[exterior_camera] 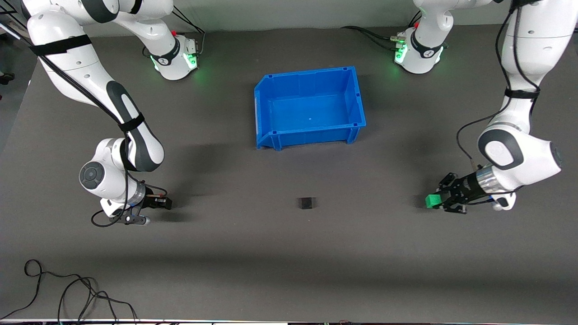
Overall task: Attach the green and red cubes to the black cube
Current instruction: 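Grasp the green cube with the left gripper and carry it toward the black cube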
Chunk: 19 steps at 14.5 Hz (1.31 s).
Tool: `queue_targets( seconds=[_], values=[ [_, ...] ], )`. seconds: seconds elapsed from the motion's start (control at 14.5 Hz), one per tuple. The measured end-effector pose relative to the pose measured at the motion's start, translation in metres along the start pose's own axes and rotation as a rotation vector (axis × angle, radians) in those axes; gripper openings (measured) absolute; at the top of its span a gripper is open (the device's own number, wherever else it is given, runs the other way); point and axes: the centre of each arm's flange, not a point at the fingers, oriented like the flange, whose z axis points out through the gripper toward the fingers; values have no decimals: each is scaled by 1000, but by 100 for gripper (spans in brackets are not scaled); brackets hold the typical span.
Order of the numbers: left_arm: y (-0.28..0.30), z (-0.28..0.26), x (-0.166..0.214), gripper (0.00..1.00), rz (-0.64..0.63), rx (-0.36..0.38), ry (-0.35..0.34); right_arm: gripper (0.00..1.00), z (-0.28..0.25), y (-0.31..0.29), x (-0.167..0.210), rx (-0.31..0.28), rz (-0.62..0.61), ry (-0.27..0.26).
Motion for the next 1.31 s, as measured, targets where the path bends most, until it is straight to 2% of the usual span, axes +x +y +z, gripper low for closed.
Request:
queue_targets(
  seconds=[0.14, 0.21, 0.28, 0.41, 0.48, 0.55, 0.62, 0.76, 0.83, 0.9, 0.97, 1.03, 1.17, 1.24, 1.31],
  values=[
    [9, 14, -44, 37, -41, 12, -11, 64, 0, 0, 0, 0, 0, 0],
    [11, 22, -66, 37, -47, 21, -15, 58, 0, 0, 0, 0, 0, 0],
    [11, 30, -87, 37, -46, 30, -19, 58, 0, 1, 0, 0, 1, 0],
    [11, 45, -122, 37, -41, 46, -25, 55, 0, 1, 0, -1, 1, 0],
    [12, 52, -137, 37, -42, 51, -28, 48, 0, 2, 0, -1, 2, 1],
    [12, 60, -150, 37, -39, 59, -30, 48, 0, 2, 1, -2, 3, 1],
    [12, 69, -164, 37, -30, 70, -30, 43, -1, 3, 1, -2, 4, 2],
    [10, 92, -193, 37, -17, 98, -20, 21, -2, 6, 2, -5, 8, 4],
    [8, 104, -207, 37, -18, 114, -8, 21, -2, 6, 2, -5, 8, 4],
    [6, 116, -220, 37, -25, 127, 7, 15, -2, 6, 2, -4, 8, 5],
    [6, 127, -230, 37, -35, 134, 24, 4, -3, 6, 2, -4, 8, 5],
    [6, 135, -238, 37, -44, 138, 41, 1, -3, 6, 2, -4, 8, 4],
    [8, 150, -247, 37, -53, 144, 57, 1, -3, 5, 2, -4, 8, 3],
    [9, 157, -249, 37, -51, 147, 58, 6, -3, 5, 2, -4, 7, 3],
    [9, 163, -252, 37, -48, 148, 58, 17, -3, 5, 3, -4, 7, 4]
  ],
)
